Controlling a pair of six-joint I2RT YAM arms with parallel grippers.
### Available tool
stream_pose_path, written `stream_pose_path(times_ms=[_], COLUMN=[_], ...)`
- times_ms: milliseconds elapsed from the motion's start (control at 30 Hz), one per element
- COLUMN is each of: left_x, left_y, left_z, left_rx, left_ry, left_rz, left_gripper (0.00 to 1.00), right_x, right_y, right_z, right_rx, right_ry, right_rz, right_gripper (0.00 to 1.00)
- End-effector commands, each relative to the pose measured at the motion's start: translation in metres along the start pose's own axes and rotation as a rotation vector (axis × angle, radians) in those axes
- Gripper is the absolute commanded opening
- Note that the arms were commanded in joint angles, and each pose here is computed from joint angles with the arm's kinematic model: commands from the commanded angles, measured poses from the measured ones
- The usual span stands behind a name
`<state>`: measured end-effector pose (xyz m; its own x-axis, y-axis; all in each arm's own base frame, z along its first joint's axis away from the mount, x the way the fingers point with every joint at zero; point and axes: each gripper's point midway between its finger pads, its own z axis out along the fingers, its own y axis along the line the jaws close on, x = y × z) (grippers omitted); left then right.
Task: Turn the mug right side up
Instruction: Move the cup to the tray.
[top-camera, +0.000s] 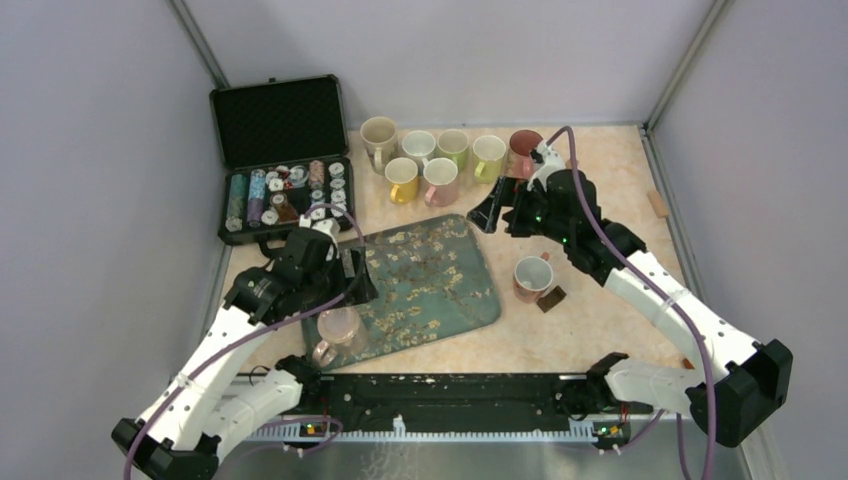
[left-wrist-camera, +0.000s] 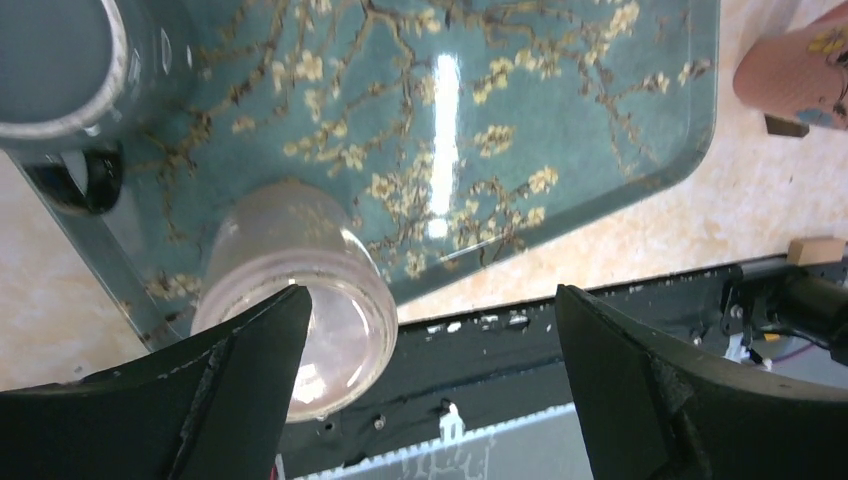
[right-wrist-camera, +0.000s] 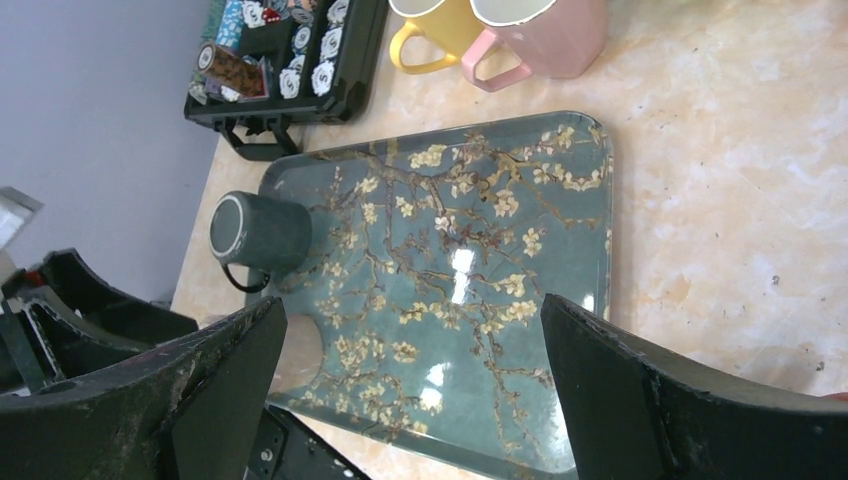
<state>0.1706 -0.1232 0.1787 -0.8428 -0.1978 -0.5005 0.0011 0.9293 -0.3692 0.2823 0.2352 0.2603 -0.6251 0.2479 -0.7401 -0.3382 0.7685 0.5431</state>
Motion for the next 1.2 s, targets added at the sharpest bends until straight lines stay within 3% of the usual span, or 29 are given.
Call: stream_pose_path(times_ms=[0, 233, 467, 767, 1167], left_x=[0.027, 0.020, 0.039, 0.072, 0.059], left_y=[0.003, 0.034, 0.058, 0.054, 0.007], left_z=[-0.008, -0.026, -0.033, -0.008, 0.015], left_rx=[0.024, -0.135, -0.244, -0.184, 0.021], left_ry=[0.080, -0.024, 0.002, 0.107, 0.160], left_rz=[-0.055, -0.135, -0.205, -0.269, -0.235], left_gripper=[0.99, 0.99, 0.98, 0.98, 0.98], right_x=[-0.006, -0.004, -0.005, -0.008, -0.008], right_y=[0.006, 0.007, 0.008, 0.009, 0.001], right_z=[0.001, 0.000, -0.003, -0.012, -0.024], right_rx=[-0.024, -0.028, -0.037, -0.044, -0.006], right_ry=[-0.034, -0.031, -0.037, -0.060, -0.086], right_rz=[-0.012, -0.015, -0.023, -0.027, -0.032], right_gripper=[0.99, 0.99, 0.99, 0.99, 0.99])
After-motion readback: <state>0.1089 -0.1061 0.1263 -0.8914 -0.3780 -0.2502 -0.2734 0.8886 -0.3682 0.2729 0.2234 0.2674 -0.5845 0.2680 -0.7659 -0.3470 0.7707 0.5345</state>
